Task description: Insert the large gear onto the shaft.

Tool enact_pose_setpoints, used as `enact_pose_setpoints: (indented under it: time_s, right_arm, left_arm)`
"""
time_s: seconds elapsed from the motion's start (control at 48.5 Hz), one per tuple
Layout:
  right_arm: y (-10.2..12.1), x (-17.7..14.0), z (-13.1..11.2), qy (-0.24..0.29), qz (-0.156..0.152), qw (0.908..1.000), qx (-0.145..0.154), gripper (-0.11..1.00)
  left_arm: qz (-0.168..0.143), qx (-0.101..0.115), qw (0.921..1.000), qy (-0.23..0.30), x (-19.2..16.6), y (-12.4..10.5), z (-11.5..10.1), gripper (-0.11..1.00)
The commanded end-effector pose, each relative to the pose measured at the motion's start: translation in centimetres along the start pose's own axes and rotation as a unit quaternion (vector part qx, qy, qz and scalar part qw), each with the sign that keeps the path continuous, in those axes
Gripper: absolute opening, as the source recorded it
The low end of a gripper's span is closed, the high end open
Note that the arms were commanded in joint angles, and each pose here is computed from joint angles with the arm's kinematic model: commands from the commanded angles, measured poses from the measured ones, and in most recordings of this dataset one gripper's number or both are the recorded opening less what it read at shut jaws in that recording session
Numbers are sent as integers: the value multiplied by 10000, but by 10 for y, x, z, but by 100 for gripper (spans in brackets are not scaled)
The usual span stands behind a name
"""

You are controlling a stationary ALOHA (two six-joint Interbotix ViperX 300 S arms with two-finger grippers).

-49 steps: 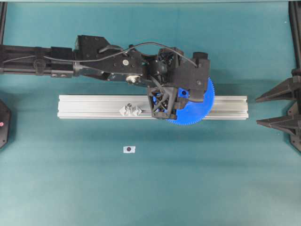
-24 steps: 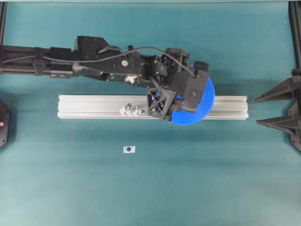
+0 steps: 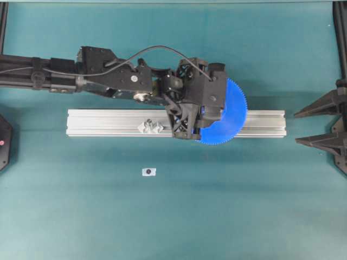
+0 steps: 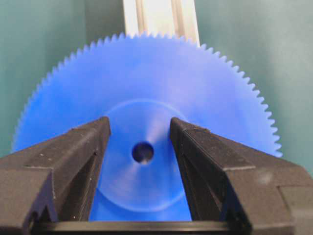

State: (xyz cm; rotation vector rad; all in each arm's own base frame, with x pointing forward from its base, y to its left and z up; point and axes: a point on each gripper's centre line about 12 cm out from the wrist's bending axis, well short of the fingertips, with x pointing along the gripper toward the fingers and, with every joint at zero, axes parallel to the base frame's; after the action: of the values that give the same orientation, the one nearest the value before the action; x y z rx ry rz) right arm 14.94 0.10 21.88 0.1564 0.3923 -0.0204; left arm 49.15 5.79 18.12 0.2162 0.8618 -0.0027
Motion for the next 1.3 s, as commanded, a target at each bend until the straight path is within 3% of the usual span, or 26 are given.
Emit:
enact_pose_setpoints:
  time_s: [0.0, 0.206, 0.577, 0.721, 1.01, 1.278]
  right_arm:
    - [1, 0, 5, -62, 1, 10000, 49, 73]
    - [1, 0, 6, -85, 4, 10000, 48, 73]
    - [1, 0, 6, -77, 3, 10000, 48, 73]
    - [1, 0, 6, -77, 0, 10000, 41, 73]
    - [1, 0, 6, -123, 5, 9999, 41, 73]
    - [1, 0, 6, -123, 7, 9999, 49, 73]
  left_arm:
    - [-29, -73, 9998, 167, 0, -2, -12, 62]
    - [-9, -143, 9998, 101, -10, -1, -10, 62]
    - [60, 22, 9999, -119, -43, 13, 46, 57]
    - [37, 21, 10000, -22, -58, 17, 60, 45]
    - [33, 44, 10000, -79, -66, 19, 78, 2]
    - [-133, 62, 9985, 519, -33, 13, 61, 1]
